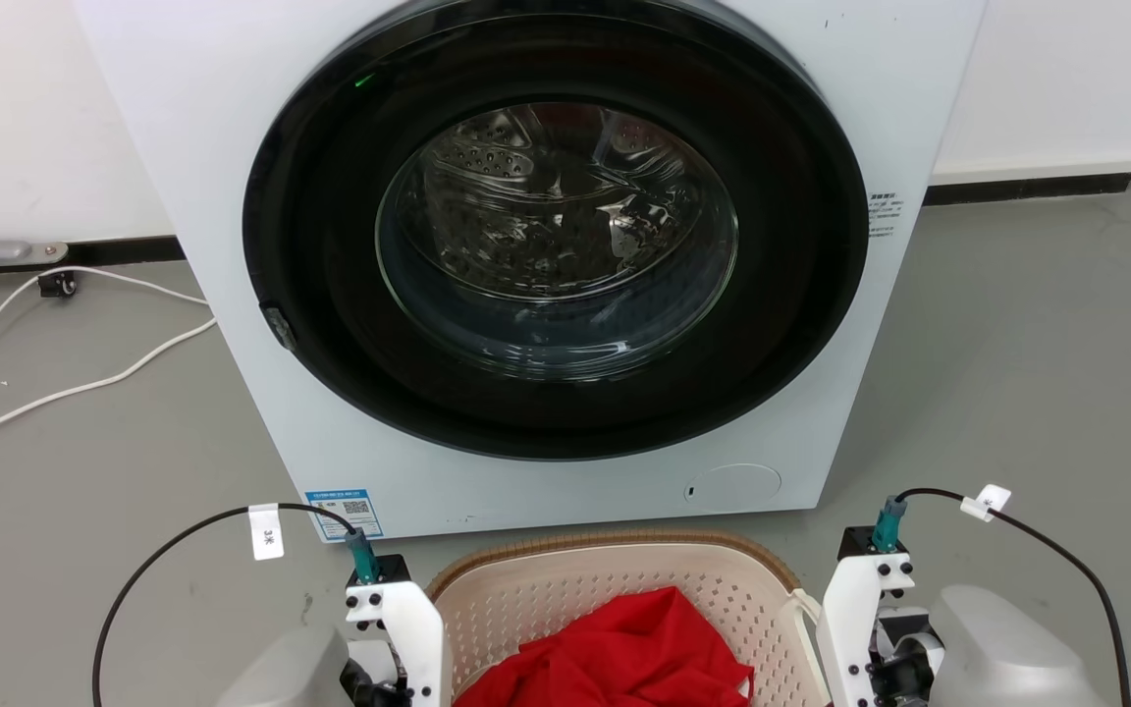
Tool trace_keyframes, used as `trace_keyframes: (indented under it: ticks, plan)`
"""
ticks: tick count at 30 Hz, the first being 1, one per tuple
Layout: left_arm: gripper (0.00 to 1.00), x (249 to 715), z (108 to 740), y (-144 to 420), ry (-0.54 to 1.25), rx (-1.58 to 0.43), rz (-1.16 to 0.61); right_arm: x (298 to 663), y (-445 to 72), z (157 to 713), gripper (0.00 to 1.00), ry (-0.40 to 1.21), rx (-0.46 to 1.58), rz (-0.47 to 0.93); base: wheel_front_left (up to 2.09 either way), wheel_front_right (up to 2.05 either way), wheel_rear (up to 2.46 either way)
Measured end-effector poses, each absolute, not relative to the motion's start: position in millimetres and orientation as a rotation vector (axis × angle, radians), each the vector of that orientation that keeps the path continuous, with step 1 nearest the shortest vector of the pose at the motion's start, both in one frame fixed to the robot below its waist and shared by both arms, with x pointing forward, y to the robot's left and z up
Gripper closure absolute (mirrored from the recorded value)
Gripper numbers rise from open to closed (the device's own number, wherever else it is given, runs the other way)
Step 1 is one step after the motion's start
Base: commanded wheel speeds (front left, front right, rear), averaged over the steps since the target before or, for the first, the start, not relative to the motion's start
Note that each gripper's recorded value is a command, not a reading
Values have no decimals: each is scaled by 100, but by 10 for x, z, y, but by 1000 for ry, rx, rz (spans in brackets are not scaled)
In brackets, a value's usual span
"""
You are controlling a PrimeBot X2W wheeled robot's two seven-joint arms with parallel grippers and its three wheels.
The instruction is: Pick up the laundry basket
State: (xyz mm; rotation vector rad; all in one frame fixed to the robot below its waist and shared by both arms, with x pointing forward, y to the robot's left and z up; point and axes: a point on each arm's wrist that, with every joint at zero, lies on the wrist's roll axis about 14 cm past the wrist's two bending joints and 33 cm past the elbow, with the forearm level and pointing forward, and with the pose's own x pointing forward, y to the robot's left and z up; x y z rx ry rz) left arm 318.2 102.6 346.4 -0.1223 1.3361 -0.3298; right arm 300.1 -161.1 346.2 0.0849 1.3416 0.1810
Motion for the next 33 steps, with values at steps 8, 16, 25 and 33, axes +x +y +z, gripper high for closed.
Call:
trace_keyframes:
  ticks: [8,16,25,33]
  plan:
    - [100,3165,3415,1011,1343,-133,-328,3010,-1634,3438,100,1349,79,174,0,0,0]
    - [100,3191,3402,1007,1327,-145,-322,3050,-1643,3452,100,1346,73,171,0,0,0]
    - [100,3230,3417,1009,1314,-147,-319,3071,-1638,3470,100,1347,77,169,0,0,0]
    - [100,3227,3411,1006,1318,-153,-317,3069,-1643,3472,100,1349,83,164,0,0,0]
